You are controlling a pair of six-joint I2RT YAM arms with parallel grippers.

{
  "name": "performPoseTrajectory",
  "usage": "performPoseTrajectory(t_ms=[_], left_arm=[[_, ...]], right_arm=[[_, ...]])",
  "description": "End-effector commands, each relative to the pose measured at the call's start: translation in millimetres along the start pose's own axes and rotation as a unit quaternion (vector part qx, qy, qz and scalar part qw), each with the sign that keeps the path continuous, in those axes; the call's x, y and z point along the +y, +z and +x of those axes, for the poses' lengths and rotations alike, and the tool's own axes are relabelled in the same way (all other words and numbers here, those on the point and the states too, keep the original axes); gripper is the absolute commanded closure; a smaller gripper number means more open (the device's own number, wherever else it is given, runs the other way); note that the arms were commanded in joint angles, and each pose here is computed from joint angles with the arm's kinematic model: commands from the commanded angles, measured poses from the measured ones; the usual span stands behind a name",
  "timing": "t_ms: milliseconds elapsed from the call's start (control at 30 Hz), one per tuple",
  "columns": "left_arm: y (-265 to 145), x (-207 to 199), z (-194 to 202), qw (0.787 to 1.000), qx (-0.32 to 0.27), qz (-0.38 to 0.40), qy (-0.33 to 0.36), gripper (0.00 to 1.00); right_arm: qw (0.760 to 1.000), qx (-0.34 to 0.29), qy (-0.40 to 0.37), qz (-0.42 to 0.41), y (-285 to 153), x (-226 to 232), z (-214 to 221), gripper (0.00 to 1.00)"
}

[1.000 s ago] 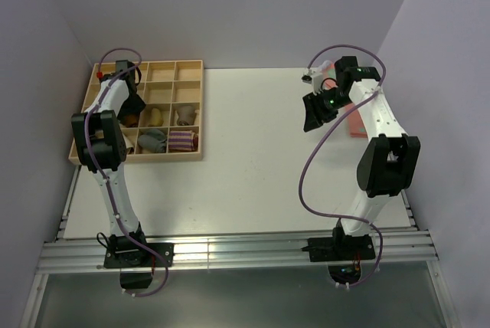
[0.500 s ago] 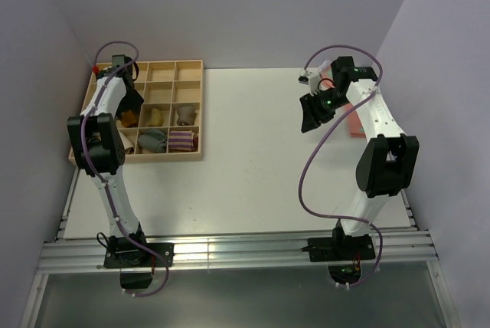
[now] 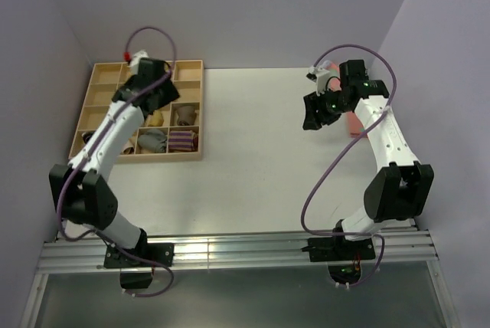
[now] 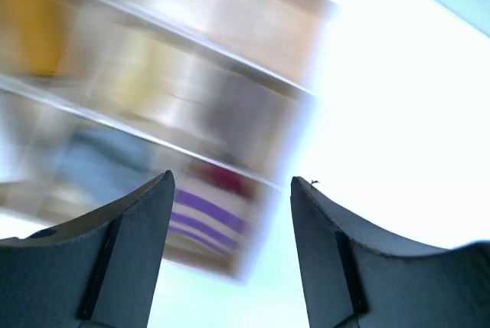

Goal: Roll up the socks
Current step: Reset both arms

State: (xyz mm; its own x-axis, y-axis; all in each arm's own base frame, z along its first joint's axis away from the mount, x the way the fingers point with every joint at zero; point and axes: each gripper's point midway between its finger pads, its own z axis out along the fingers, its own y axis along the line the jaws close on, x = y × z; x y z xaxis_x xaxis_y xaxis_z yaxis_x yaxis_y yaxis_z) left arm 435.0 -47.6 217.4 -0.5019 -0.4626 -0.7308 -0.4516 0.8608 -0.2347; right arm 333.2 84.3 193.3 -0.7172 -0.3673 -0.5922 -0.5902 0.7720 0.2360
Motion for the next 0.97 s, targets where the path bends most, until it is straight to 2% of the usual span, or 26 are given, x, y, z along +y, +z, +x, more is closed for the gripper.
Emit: performPoseTrajectory(t_ms=[0,67,100,133,200,333,467,933], left_arm=[[-51,-71,32,0.990,-0.019,0.137,0.007,0.33],[-86,-107,58,0.979,-0.023,0.202,0.012,0.33],[-89,-110,79,0.978,-0.017,0.205,0.026,0.33],[-110,-126,101,0.972,-0.007,0.234,0.033,0.33],[-119,-137,126,0.964,0.003,0.265,0.036,0.33],[-139,-155,161,0.949,0.019,0.311,0.050,0.34],[-148,-161,176,0.945,0.018,0.318,0.069,0.34],[-157,-166,175,0.945,0.013,0.317,0.080,0.34]], right_arm=[[0.995,-0.083,-0.015,0.049,-23,-1,-35,0.39],[0.994,-0.099,-0.011,0.051,-31,7,-34,0.36],[0.992,-0.116,-0.016,0.056,-35,8,-38,0.09],[0.992,-0.116,-0.008,0.057,-33,9,-32,0.06],[0.986,-0.150,-0.022,0.071,-47,15,-37,0.02],[0.979,-0.183,-0.034,0.088,-58,25,-24,0.00],[0.977,-0.189,-0.043,0.093,-56,28,-12,0.00],[0.976,-0.194,-0.049,0.085,-55,36,-2,0.00]])
